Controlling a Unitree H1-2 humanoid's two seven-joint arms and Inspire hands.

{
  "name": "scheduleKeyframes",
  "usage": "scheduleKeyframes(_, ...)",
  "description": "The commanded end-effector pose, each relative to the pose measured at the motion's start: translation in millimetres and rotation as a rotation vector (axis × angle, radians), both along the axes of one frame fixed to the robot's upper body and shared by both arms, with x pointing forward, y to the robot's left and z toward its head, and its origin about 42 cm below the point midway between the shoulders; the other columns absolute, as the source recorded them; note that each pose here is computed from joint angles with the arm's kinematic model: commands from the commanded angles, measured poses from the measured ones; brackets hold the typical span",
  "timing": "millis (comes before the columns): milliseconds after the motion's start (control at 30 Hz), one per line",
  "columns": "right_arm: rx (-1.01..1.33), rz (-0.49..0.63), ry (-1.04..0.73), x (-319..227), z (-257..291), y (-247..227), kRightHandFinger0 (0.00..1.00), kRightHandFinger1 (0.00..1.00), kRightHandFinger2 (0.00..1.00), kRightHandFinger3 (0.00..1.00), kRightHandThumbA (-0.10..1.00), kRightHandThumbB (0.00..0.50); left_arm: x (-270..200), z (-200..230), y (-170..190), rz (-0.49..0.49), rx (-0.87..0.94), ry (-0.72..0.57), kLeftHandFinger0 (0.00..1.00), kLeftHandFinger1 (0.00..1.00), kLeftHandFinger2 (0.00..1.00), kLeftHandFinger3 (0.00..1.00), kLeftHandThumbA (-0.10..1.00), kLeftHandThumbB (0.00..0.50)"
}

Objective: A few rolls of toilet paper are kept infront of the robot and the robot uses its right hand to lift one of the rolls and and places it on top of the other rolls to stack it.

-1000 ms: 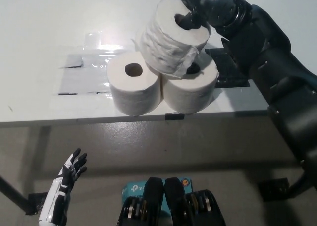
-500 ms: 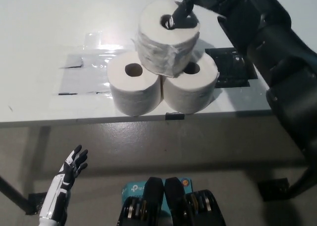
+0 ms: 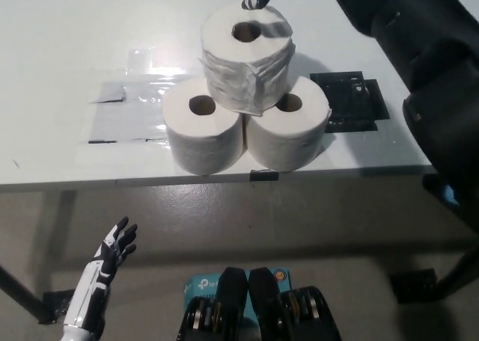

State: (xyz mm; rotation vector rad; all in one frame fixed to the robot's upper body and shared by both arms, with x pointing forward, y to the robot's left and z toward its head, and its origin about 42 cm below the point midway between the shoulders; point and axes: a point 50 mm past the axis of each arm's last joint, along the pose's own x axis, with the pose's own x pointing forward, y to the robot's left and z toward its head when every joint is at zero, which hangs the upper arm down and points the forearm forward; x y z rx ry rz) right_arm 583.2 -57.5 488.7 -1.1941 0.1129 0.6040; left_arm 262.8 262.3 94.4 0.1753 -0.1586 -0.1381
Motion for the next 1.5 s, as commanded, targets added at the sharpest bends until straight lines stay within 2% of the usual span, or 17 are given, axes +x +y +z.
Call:
scheduleKeyframes(0,0.083,0.054,-0.118,-11,82,-10,1.00,1.00,1.00,1.00,1.00,0.346,1,3,1,-0.022,0.018,-0.033,1.00,1.00,1.00,1.00,1.00,0.290)
scheduleKeyframes(100,0.282,0.054,-0.283,-16,122,-35,1.00,1.00,1.00,1.00,1.00,0.317,5,7,3,-0.017,0.015,-0.042,1.00,1.00,1.00,1.00,1.00,0.276)
scheduleKeyframes(133,0.328,0.046,-0.313,-18,131,-41,1.00,1.00,1.00,1.00,1.00,0.442,6,8,4,-0.014,0.010,-0.044,1.00,1.00,1.00,1.00,1.00,0.275)
scheduleKeyframes(167,0.422,0.058,-0.369,-25,146,-57,1.00,1.00,1.00,1.00,1.00,0.316,7,10,4,-0.007,0.004,-0.047,1.00,1.00,1.00,1.00,1.00,0.272)
scheduleKeyframes(200,0.456,0.066,-0.434,-33,157,-72,1.00,1.00,1.00,1.00,1.00,0.310,9,12,5,-0.002,0.003,-0.048,1.00,1.00,1.00,1.00,1.00,0.272)
scheduleKeyframes(267,0.449,0.066,-0.619,-57,174,-101,1.00,1.00,1.00,1.00,1.00,0.370,14,17,6,0.001,0.000,-0.054,1.00,1.00,1.00,1.00,1.00,0.261)
scheduleKeyframes(433,0.662,0.155,-0.861,-134,174,-169,1.00,1.00,1.00,1.00,1.00,0.310,32,26,7,0.008,-0.032,-0.087,1.00,1.00,1.00,1.00,1.00,0.262)
scheduleKeyframes(467,0.751,0.188,-0.902,-149,164,-179,1.00,1.00,1.00,1.00,1.00,0.250,34,27,7,0.010,-0.034,-0.089,1.00,1.00,1.00,1.00,1.00,0.262)
scheduleKeyframes(500,0.809,0.206,-0.951,-167,150,-191,1.00,1.00,1.00,1.00,1.00,0.236,36,28,8,0.010,-0.036,-0.092,1.00,1.00,1.00,1.00,1.00,0.258)
scheduleKeyframes(767,1.001,0.240,-1.208,-287,44,-226,1.00,1.00,1.00,1.00,1.00,0.235,61,43,12,0.021,-0.035,-0.145,1.00,1.00,1.00,1.00,1.00,0.235)
scheduleKeyframes(833,1.026,0.246,-1.269,-315,16,-225,1.00,1.00,1.00,1.00,1.00,0.182,69,47,10,0.018,-0.038,-0.155,1.00,1.00,1.00,1.00,1.00,0.226)
scheduleKeyframes(900,1.049,0.269,-1.300,-331,1,-220,1.00,1.00,1.00,1.00,1.00,0.158,75,51,11,0.017,-0.040,-0.163,1.00,1.00,1.00,1.00,1.00,0.232)
scheduleKeyframes(967,1.035,0.240,-1.335,-348,-20,-213,1.00,1.00,1.00,1.00,1.00,0.206,79,54,13,0.015,-0.052,-0.161,1.00,1.00,1.00,1.00,1.00,0.233)
scheduleKeyframes(1133,1.240,0.306,-1.185,-373,-74,-198,1.00,1.00,1.00,1.00,1.00,0.197,86,59,6,0.004,-0.039,-0.179,1.00,1.00,1.00,1.00,1.00,0.210)
scheduleKeyframes(1200,1.287,0.329,-1.156,-376,-83,-193,1.00,1.00,1.00,1.00,1.00,0.191,87,59,6,0.004,-0.045,-0.178,1.00,1.00,1.00,1.00,1.00,0.209)
scheduleKeyframes(1333,1.328,0.313,-1.171,-376,-83,-191,1.00,1.00,1.00,1.00,1.00,0.262,92,65,8,0.005,-0.041,-0.198,1.00,1.00,1.00,1.00,1.00,0.200)
scheduleKeyframes(1467,1.333,0.300,-1.194,-376,-80,-195,1.00,1.00,1.00,1.00,1.00,0.254,97,69,7,-0.002,-0.034,-0.206,1.00,1.00,1.00,1.00,1.00,0.213)
